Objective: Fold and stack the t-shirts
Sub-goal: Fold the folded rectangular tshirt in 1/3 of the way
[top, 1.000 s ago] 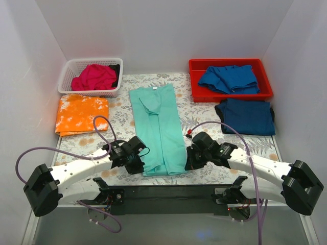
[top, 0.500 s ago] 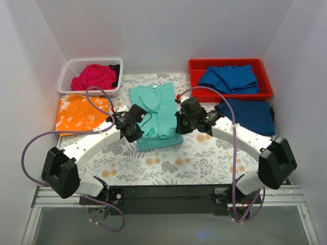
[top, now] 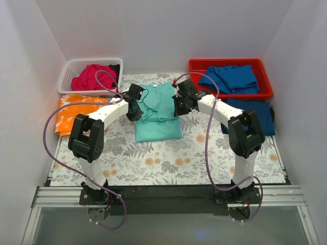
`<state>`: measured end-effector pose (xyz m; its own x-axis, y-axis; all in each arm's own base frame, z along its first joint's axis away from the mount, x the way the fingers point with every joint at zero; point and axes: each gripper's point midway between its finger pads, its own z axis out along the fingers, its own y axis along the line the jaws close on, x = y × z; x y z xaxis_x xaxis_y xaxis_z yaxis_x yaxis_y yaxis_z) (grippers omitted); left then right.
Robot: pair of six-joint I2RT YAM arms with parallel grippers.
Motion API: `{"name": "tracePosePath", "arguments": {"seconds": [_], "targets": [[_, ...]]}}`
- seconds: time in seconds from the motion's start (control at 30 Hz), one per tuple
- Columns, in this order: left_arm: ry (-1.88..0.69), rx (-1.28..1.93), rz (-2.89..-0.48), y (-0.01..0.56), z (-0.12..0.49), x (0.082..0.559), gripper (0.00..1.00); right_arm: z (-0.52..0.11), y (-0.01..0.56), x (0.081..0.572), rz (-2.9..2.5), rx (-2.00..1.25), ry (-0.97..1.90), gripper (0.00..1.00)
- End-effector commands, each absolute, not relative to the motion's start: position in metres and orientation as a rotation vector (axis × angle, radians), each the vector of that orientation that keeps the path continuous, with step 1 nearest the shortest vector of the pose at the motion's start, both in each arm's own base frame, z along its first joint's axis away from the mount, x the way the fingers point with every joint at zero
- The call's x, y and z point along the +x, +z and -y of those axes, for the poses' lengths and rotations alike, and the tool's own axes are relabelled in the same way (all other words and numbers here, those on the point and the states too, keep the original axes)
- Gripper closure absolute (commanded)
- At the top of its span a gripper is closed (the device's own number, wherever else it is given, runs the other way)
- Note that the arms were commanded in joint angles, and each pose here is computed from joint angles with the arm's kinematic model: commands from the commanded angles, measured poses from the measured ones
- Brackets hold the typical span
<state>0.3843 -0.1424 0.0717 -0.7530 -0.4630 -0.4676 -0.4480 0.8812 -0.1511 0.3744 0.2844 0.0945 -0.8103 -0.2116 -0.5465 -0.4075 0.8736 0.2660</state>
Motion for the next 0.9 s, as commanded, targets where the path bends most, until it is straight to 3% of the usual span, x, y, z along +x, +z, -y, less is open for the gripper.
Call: {"name": "tracePosePath", "arguments": {"seconds": [0.0,0.17,0.2,0.23,0.27,0.37,0.63,0.87], "targets": [[-0.030,-0.625,-2.509,0.076,0.133,0.412,1.00,-0.286,0.098,0.399,-2.499,-0.466,0.530,0.99],[-0.019,-0.627,-2.518,0.066,0.133,0.437,1.00,-0.290,0.086,0.422,-2.512,-0.449,0.559,0.96],[-0.020,-0.622,-2.510,0.069,0.133,0.440,0.98,-0.293,0.095,0.429,-2.489,-0.447,0.567,0.89],[-0.012,-0.621,-2.495,0.072,0.132,0.445,0.85,-0.293,0.098,0.433,-2.484,-0.439,0.568,0.81],[-0.026,-0.616,-2.468,0.083,0.134,0.454,0.82,-0.293,0.100,0.438,-2.476,-0.432,0.561,0.69],[-0.044,-0.618,-2.408,0.104,0.134,0.468,0.81,-0.295,0.120,0.454,-2.419,-0.423,0.567,0.61],[-0.178,-0.617,-2.344,0.138,0.143,0.460,0.82,-0.286,0.153,0.454,-2.346,-0.413,0.546,0.60],[-0.357,-0.492,-2.538,0.101,0.171,0.408,0.86,-0.281,0.116,0.390,-2.462,-0.489,0.594,0.61]]}}
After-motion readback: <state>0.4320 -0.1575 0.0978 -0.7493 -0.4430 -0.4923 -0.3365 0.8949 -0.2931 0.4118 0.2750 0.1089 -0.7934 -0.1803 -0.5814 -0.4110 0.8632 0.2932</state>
